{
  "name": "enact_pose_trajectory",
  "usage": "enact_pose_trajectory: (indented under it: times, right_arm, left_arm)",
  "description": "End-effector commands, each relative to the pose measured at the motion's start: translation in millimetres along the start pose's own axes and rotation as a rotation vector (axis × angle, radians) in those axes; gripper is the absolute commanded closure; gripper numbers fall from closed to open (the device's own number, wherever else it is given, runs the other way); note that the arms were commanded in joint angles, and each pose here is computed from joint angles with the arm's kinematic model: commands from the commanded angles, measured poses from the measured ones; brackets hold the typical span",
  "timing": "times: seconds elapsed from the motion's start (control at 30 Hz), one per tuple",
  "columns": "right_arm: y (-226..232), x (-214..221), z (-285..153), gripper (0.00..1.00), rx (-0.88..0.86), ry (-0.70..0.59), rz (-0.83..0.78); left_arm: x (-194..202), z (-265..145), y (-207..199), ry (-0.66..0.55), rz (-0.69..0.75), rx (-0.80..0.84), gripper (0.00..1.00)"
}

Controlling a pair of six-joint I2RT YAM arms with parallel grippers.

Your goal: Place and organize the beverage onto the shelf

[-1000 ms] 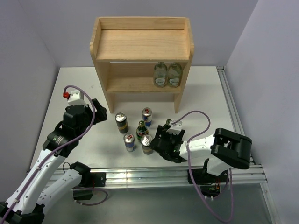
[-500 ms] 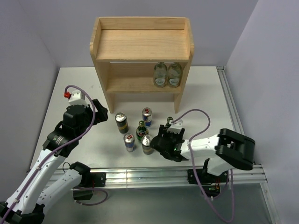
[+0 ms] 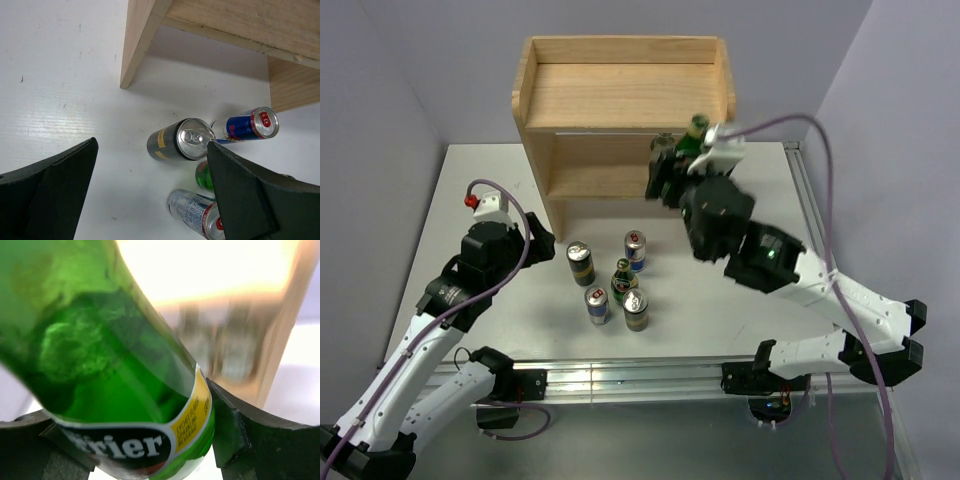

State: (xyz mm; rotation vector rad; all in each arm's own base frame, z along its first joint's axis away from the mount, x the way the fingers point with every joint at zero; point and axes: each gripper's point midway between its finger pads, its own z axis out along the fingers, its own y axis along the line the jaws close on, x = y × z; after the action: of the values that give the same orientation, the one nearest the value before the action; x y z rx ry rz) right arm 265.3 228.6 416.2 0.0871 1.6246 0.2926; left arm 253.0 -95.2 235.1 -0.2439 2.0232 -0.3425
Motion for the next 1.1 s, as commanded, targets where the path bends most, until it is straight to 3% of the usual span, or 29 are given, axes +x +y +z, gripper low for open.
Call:
enact_pose_trajectory:
  times: [0.0,0.17,0.33,0.73,1.07]
  right_arm:
    - [0,-99,5,1.0,-0.005,-0.136,-0.075]
    - [-1,-170,33,1.0,0.06,-0.203,-0.112]
    - [-8,-193,60,1.0,0.088,-0.234,-0.084]
    - [-27,-158,128,1.0,0.144,-0.171,-0.068]
    - [-42,-114,157,1.0,0.202,-0.102,-0.054]
  left_arm:
    - [-11,-5,-9,-0.039,0.01,0.049,0.03]
    - [-11,-7,-10,-0.039,0.008,0.058,0.03]
    - [-11,-8,-10,-0.041,0.007,0.061,0.03]
    - [-8,-8,-14,-0.028,0.012,0.085,0.03]
    - [-8,-9,-14,-0.029,0.01,0.086,0.03]
